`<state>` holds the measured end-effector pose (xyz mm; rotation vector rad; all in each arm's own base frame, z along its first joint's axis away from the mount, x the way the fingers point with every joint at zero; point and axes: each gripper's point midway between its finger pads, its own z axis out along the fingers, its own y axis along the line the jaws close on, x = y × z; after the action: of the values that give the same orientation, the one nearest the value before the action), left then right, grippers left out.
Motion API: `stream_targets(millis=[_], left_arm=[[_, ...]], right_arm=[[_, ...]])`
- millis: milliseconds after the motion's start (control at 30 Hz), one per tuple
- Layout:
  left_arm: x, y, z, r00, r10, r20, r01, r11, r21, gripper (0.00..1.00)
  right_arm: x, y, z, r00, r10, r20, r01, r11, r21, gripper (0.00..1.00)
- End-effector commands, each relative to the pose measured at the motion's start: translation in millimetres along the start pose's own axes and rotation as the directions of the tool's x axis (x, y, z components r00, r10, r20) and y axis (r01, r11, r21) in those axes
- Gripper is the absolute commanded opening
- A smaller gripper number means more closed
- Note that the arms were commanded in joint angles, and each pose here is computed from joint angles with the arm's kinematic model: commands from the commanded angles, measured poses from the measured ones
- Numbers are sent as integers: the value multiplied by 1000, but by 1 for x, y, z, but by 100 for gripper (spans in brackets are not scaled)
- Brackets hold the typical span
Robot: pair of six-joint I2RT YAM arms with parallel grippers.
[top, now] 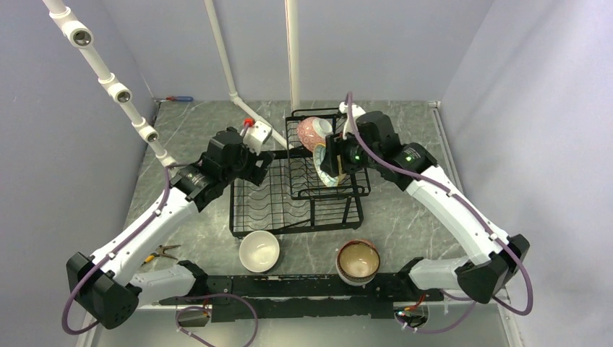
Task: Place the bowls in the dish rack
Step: Place the bowl in the dish rack.
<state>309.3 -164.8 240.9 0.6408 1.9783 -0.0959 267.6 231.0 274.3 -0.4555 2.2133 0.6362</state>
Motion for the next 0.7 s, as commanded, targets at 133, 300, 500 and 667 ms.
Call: stream_targets(millis=[133,300,500,667], left_arm=[[-16,12,-14,997,14,75,-11,999,-46,94],[-14,13,-15,997,15,72,-12,999,-50,94],[-14,11,-14,998,13,66,-11,999,-36,94],[-14,7,-14,998,0,62,1,1000,-18,94]], right_arm=[[-27,4,-2,997,-51,55,44,991,125,0],[-19,10,8,997,-74,0,73,989,132,16],[-16,30,13,997,-77,-23,78,996,38,36],[-21,40,8,997,-82,-4,82,997,-13,58]])
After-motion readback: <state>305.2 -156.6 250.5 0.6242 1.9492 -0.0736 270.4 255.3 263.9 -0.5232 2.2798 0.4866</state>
